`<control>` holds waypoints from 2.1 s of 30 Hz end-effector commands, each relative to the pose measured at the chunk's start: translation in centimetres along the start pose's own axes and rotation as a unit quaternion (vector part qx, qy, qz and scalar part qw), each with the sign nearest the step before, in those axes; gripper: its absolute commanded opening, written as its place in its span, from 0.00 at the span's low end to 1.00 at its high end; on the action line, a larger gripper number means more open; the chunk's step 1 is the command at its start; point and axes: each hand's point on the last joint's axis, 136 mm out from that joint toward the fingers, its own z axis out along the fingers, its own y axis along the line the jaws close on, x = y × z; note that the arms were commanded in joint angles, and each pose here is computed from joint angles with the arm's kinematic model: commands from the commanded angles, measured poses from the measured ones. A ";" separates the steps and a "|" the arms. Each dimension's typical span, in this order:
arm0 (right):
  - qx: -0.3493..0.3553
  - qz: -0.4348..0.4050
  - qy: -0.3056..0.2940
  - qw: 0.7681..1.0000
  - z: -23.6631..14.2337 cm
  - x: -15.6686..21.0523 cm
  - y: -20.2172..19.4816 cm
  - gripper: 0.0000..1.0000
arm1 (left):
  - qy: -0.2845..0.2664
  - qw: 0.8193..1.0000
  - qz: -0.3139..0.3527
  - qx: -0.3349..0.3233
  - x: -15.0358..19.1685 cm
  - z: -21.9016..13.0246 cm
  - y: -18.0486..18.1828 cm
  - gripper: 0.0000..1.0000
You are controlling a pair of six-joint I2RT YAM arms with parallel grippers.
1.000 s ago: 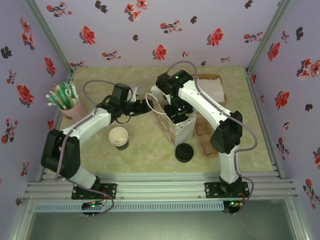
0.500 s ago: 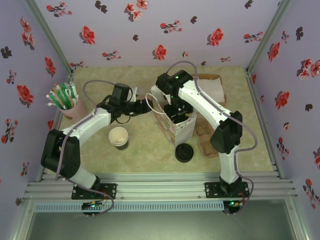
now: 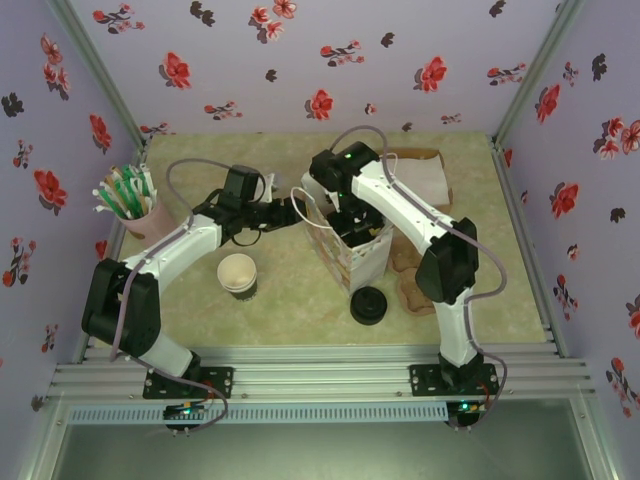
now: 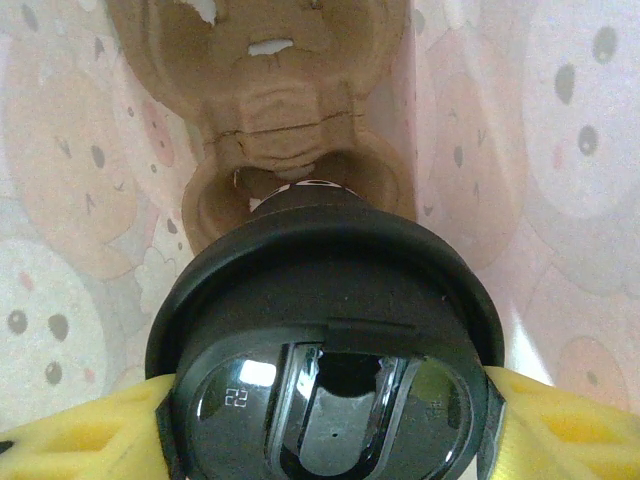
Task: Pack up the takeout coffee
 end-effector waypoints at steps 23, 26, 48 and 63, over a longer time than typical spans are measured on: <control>-0.025 0.003 0.025 0.999 4.0 -0.6 0.4 0.65 | -0.009 1.000 0.017 -0.001 -0.8 0.0 -0.5 0.69; -0.025 0.002 0.023 0.999 3.8 -0.6 0.4 0.66 | -0.010 1.000 0.018 -0.001 -0.9 -0.1 -0.6 0.69; -0.027 0.002 0.020 0.999 3.7 -0.6 0.5 0.66 | -0.011 1.000 0.017 -0.002 -0.9 0.0 -0.5 0.69; -0.028 0.002 0.019 0.999 3.8 -0.7 0.5 0.66 | -0.011 1.000 0.016 -0.002 -0.9 0.0 -0.6 0.69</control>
